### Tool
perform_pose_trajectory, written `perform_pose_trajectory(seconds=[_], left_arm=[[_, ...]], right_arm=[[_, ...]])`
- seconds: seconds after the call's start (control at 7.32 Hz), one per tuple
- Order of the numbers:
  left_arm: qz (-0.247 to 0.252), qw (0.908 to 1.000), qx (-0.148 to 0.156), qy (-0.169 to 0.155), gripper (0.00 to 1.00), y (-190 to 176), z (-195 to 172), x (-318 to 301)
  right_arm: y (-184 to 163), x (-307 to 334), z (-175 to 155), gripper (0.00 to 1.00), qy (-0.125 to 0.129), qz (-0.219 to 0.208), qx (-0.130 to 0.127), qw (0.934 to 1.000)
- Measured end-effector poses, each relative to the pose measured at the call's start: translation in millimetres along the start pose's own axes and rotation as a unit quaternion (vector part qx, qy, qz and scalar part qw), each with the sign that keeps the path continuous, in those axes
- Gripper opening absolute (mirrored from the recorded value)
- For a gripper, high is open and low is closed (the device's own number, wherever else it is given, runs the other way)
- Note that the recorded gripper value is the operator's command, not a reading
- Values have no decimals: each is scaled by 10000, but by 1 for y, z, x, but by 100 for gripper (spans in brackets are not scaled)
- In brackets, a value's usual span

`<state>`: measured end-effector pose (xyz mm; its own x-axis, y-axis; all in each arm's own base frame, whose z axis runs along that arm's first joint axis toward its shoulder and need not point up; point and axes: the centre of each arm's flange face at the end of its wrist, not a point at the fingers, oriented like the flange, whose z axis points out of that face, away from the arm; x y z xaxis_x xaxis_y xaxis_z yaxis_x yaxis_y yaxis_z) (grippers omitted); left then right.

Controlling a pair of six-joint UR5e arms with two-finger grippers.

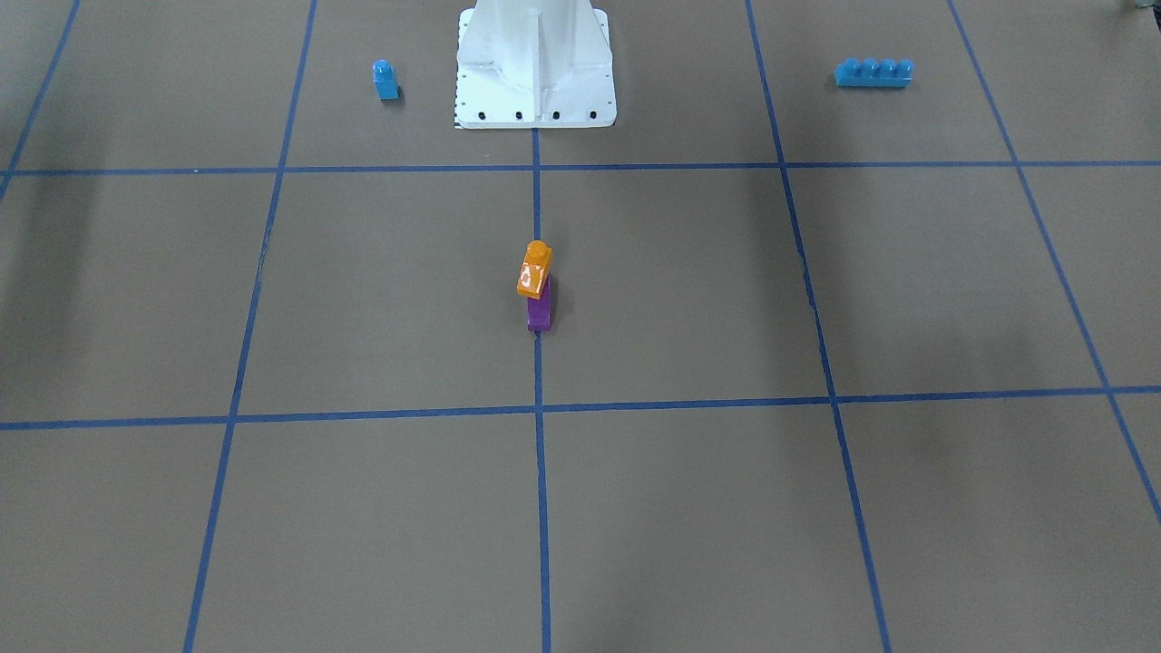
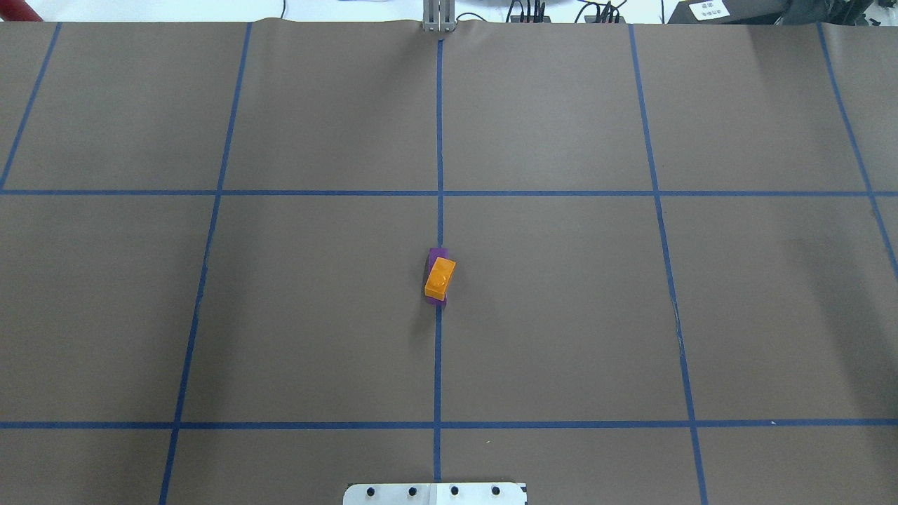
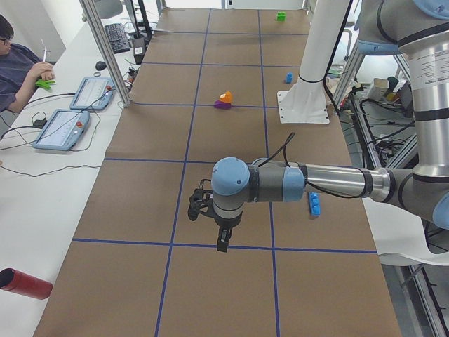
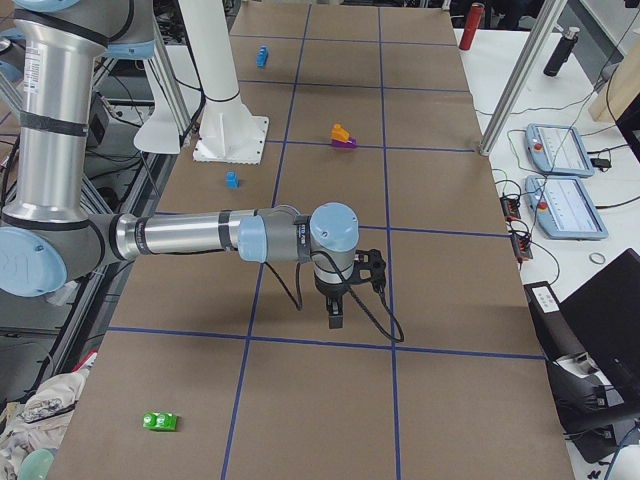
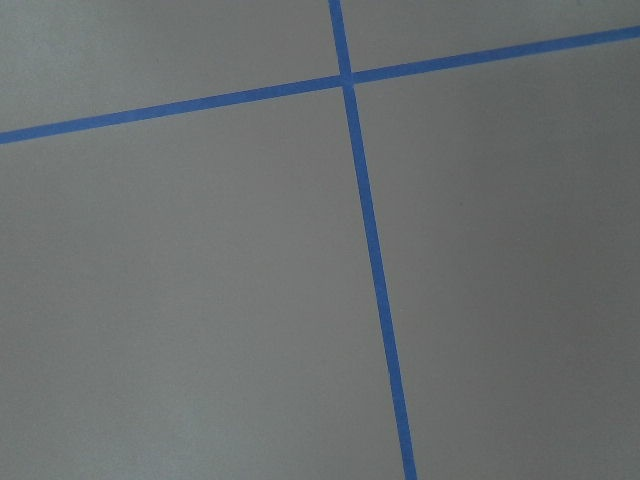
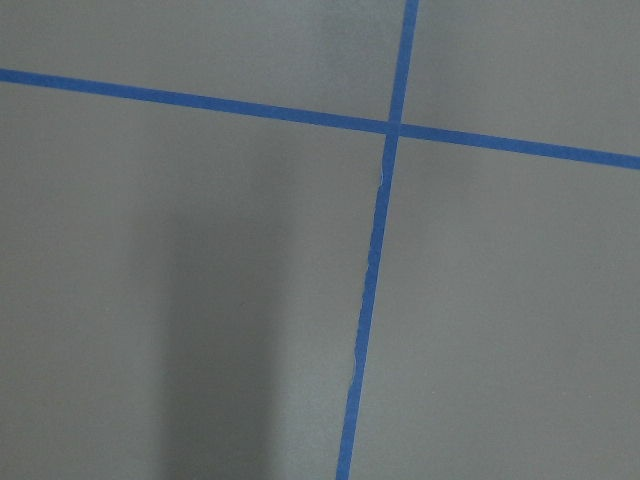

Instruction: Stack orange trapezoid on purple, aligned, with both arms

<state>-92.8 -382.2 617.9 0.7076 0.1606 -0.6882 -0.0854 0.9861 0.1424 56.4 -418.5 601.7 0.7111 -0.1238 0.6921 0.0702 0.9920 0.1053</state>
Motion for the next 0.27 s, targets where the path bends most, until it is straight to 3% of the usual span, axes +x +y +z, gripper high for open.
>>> perform_pose_trajectory(seconds=[0.27], left_arm=[[3, 10000, 2, -1, 100, 0, 0, 0]], right_arm=[[0, 0, 0, 100, -28, 0, 1, 10000]])
